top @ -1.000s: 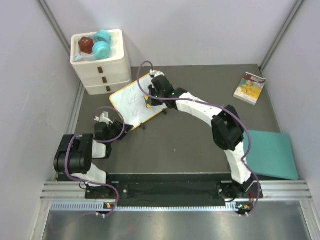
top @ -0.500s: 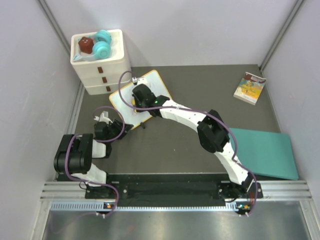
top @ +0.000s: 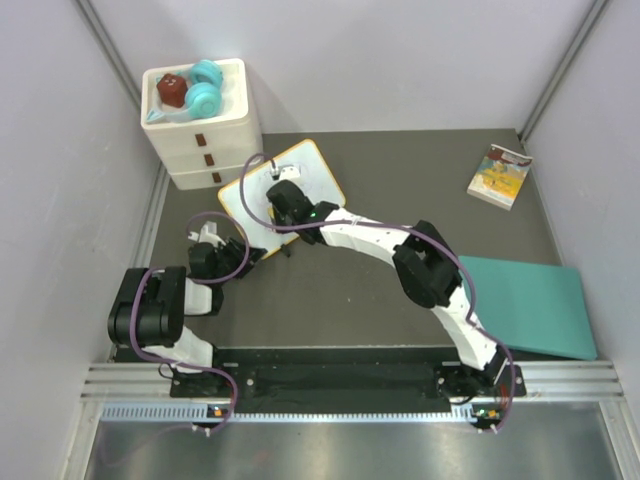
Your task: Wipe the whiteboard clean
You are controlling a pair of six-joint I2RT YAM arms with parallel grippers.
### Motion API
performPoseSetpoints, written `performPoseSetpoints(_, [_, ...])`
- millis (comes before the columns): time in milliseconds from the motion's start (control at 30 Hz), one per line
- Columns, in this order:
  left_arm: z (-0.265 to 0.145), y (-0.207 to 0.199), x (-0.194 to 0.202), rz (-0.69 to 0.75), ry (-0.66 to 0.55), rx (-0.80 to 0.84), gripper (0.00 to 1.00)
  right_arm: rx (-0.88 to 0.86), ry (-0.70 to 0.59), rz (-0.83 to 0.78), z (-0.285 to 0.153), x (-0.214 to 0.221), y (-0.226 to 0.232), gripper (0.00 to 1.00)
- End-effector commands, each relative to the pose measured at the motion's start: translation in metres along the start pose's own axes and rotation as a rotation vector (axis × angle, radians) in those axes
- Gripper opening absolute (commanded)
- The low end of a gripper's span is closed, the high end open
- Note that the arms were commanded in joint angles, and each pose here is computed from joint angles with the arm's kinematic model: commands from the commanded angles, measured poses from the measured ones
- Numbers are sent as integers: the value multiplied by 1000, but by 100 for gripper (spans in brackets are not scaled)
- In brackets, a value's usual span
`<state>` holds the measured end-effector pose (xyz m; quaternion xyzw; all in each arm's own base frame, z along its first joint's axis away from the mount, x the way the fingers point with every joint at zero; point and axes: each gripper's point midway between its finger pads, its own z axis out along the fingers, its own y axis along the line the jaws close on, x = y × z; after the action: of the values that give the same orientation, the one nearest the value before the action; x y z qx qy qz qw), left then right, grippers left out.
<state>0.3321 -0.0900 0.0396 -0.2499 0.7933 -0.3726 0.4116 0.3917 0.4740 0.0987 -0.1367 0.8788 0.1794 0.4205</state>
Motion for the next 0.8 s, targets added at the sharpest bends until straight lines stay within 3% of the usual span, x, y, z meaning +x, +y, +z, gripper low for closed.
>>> performPoseSetpoints(0, [0,34,3,-25,-11,-154,24,106,-3,81,3,-5,-47,0])
performPoseSetpoints(133, [1,34,3,-23,-9,-152,23,178,19,147,8,-6,-92,0])
performPoseSetpoints(367, [2,33,3,-18,-1,-144,23,207,35,219,13,-6,-133,0])
performPoseSetpoints(567, [4,32,5,-12,8,-141,22,101,20,192,10,-5,-108,0])
performPoseSetpoints(767, [4,31,6,-7,12,-139,22,14,20,109,6,13,-52,0])
